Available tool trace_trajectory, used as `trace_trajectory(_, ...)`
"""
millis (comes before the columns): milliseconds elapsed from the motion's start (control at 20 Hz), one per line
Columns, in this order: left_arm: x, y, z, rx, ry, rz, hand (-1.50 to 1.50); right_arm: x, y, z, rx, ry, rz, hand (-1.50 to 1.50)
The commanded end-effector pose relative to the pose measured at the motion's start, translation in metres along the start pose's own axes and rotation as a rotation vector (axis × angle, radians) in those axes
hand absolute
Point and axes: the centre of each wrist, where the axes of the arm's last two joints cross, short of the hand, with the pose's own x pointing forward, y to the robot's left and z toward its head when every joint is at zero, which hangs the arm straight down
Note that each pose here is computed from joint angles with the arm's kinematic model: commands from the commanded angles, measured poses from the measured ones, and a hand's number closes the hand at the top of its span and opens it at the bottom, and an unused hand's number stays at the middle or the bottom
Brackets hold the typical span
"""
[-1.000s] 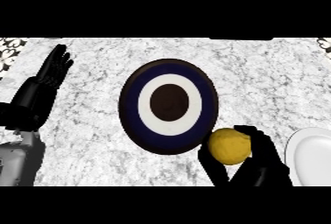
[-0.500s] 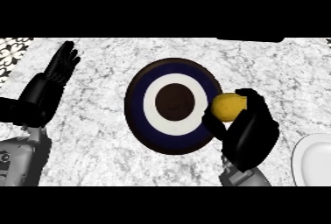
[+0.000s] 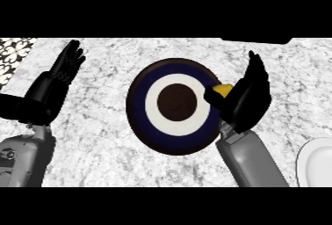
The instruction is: Pick the lemon from the plate and place it in the plate
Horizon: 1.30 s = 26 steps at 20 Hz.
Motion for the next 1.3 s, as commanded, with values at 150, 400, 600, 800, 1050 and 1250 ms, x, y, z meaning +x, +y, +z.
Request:
trace_trajectory(150,0.000,0.003,-0.004,0.005,0.017,-0.011,0.00,0.034,-0.002,-0.020,-0.160,0.161,-0.309,-1.50)
trace_trajectory(400,-0.006,0.004,0.001,0.013,0.029,0.001,0.00,0.034,-0.010,-0.025,-0.208,0.163,-0.474,-1.50)
trace_trajectory(600,-0.012,0.010,0.006,0.034,0.037,-0.031,0.00,0.012,-0.015,-0.021,-0.260,0.193,-0.534,-1.50)
trace_trajectory(800,-0.009,0.014,0.006,0.055,0.048,-0.023,0.00,-0.002,-0.029,-0.006,-0.284,0.182,-0.583,-1.50)
trace_trajectory(1050,-0.020,0.022,0.017,0.068,0.079,-0.014,0.00,-0.040,-0.039,0.031,-0.269,0.170,-0.613,-1.50)
trace_trajectory(1250,-0.019,0.032,0.028,0.099,0.072,-0.027,0.00,-0.066,-0.054,0.066,-0.244,0.156,-0.569,-1.50)
